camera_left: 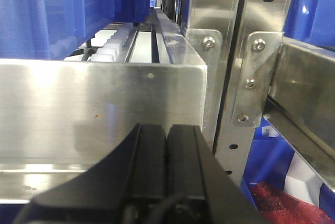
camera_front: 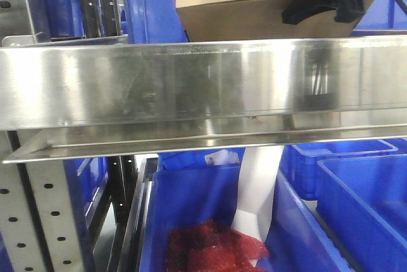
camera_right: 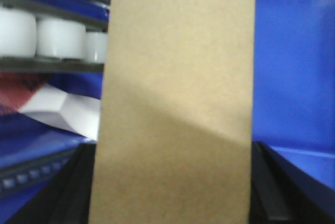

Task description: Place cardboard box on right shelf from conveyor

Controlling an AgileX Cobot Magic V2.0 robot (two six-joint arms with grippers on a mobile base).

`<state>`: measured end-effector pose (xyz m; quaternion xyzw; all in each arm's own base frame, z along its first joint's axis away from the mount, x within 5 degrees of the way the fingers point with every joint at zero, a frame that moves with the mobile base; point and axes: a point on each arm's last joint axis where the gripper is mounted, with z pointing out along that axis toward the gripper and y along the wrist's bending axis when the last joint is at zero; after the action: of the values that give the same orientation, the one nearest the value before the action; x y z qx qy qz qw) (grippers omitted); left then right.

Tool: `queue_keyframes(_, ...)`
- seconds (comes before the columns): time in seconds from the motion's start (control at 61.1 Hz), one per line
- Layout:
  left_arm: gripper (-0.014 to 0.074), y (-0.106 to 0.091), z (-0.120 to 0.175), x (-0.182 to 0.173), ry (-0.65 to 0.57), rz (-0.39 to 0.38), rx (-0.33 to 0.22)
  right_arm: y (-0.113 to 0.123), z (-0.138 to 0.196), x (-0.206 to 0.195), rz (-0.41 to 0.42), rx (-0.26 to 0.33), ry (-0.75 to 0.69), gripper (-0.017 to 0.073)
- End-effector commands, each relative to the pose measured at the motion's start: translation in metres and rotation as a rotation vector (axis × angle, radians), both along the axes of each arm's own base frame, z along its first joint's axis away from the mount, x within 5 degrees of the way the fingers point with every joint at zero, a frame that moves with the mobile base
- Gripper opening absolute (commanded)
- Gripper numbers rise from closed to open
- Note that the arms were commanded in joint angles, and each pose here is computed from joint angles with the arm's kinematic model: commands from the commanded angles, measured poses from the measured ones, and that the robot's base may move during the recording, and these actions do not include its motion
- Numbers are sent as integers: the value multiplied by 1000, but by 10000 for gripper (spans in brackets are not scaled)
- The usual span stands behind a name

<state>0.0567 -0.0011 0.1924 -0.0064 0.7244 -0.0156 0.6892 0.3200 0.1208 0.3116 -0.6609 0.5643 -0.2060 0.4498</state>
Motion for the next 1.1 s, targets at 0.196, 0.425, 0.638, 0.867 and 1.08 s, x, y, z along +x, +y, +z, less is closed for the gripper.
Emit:
queue_keyframes(0.196,-116,1,6,-1,-93,8,-7,-6,32,0,-73,127,-108,624)
queue_keyframes(0.425,-116,1,6,-1,-93,8,-7,-8,44,-14,-106,229,-45,624)
queue_keyframes(0.638,-116,1,6,-1,-93,8,-7,-11,56,-31,-203,439,83,624)
queue_keyframes(0.867,-116,1,6,-1,-93,8,-7,-23,73,-62,-419,890,220,621)
queue_keyframes(1.08,-116,1,6,-1,-93,8,-7,-44,72,-104,-552,1195,242,621)
